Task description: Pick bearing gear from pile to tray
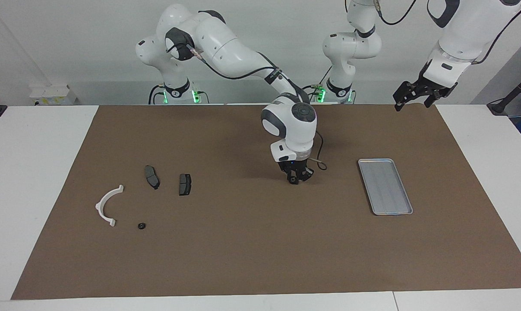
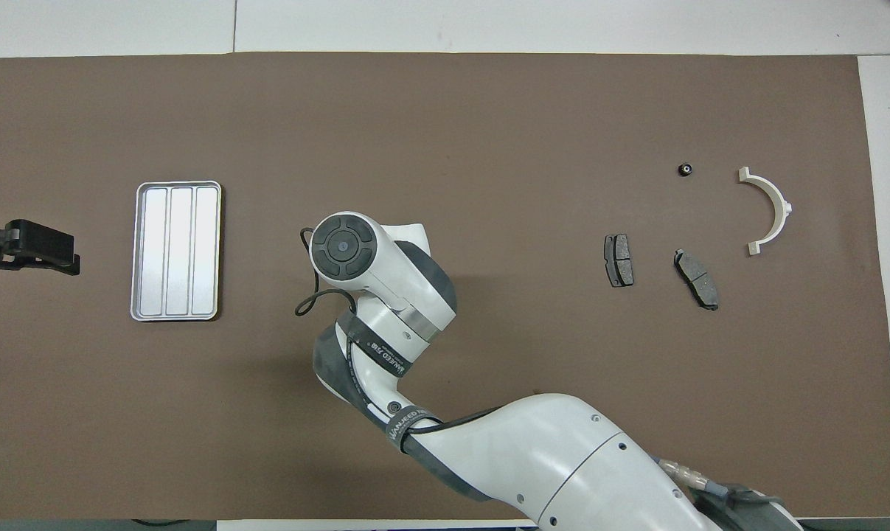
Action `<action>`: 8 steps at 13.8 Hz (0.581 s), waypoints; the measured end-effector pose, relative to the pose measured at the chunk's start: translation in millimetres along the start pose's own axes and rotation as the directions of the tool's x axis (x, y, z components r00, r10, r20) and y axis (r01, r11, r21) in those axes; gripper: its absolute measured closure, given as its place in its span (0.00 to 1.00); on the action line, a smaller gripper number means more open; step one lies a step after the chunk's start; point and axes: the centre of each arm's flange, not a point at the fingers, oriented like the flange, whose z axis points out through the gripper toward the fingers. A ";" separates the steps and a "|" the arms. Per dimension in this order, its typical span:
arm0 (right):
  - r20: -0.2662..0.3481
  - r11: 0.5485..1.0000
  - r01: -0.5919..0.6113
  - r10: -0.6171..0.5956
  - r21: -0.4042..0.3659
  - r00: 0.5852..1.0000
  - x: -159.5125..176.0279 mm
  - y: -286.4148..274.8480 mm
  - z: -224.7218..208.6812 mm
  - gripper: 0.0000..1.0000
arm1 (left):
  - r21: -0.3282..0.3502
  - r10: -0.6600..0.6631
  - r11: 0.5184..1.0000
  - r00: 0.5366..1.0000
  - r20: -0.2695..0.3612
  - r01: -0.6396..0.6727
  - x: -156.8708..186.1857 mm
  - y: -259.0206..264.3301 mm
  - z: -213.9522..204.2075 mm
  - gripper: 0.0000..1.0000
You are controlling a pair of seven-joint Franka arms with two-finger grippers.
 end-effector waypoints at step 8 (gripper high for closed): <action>0.012 0.992 -0.034 0.036 -0.124 0.999 48.1 8.8 -61.9 0.00 | -0.036 -0.073 0.997 0.996 -0.047 0.071 9.1 15.9 19.4 0.00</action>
